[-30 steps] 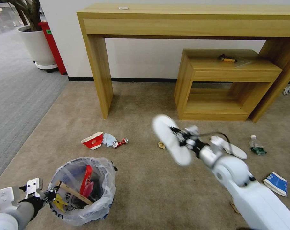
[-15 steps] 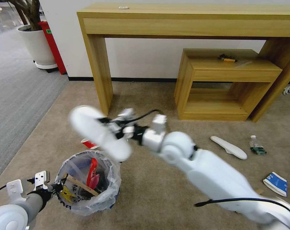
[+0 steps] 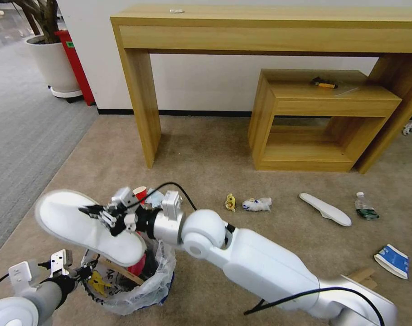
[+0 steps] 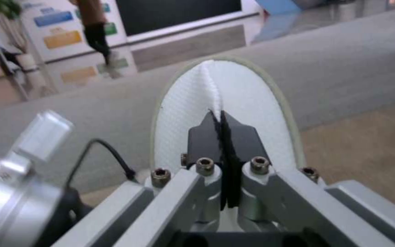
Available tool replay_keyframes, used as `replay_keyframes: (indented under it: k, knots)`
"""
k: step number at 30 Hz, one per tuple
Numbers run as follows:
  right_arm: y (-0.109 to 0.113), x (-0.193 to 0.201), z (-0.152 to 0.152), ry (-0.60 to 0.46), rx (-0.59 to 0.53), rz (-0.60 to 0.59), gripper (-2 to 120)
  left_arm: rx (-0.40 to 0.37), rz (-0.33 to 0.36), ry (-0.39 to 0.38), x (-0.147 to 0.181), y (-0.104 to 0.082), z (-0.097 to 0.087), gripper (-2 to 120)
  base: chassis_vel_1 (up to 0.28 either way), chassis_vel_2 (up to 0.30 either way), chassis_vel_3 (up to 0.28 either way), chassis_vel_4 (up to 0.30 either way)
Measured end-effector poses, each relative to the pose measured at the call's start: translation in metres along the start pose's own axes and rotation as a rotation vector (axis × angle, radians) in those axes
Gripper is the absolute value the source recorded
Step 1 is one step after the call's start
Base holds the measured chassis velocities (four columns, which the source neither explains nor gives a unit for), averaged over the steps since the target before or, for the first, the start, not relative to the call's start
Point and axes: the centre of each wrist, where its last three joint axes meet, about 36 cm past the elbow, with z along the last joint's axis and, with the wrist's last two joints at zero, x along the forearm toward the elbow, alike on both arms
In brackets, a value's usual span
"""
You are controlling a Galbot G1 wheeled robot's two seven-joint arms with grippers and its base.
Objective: Pick up the trash bin and place the garbage on the floor into it.
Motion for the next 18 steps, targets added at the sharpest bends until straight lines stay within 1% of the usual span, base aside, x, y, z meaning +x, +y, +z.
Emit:
replay_keyframes:
  k: [1,4,5,7,8,9,12,13,16,17,18]
  knots:
    - [0.0,0.0,0.0,0.0,0.0,0.0,0,0.0,0.0,0.0,0.0,0.0,0.0,0,0.0,0.0,0.0,0.0]
    - [0.0,0.012,0.005,0.009,0.006,0.039,13,-0.002,0.001,0.0,0.0,0.0,0.0,0,0.0,0.0,0.0,0.0]
    - [0.0,0.012,0.005,0.009,0.006,0.039,13,-0.002,0.001,0.0,0.0,0.0,0.0,0,0.0,0.0,0.0,0.0]
    - [0.0,0.018,0.008,0.013,0.005,0.052,18,-0.004,0.002,-0.001,0.001,-0.001,-0.001,0,0.0,0.0,0.0,0.0]
    - [0.001,0.024,0.011,0.015,0.002,0.064,26,-0.006,0.004,-0.003,0.001,-0.001,-0.001,0,0.0,0.0,0.0,0.0]
    - [0.001,0.024,0.011,0.015,0.002,0.064,26,-0.006,0.004,-0.003,0.001,-0.001,-0.001,0,0.0,0.0,0.0,0.0]
    - [0.0,0.039,0.015,0.02,-0.009,0.102,41,-0.009,0.005,-0.005,0.001,-0.002,-0.002,0,0.0,0.0,0.0,0.0]
    - [0.0,0.039,0.015,0.02,-0.009,0.102,41,-0.009,0.005,-0.005,0.001,-0.002,-0.002,0,0.0,0.0,0.0,0.0]
    - [-0.006,0.054,0.009,0.006,-0.012,0.176,57,-0.012,0.002,-0.007,0.001,-0.002,-0.002,0,0.0,0.0,0.0,0.0]
    - [-0.006,0.054,0.009,0.006,-0.012,0.176,57,-0.012,0.002,-0.007,0.001,-0.002,-0.002,0,0.0,0.0,0.0,0.0]
    - [-0.01,0.063,0.007,0.004,-0.011,0.217,62,-0.012,0.0,-0.008,0.001,-0.001,-0.002,0,0.0,0.0,0.0,0.0]
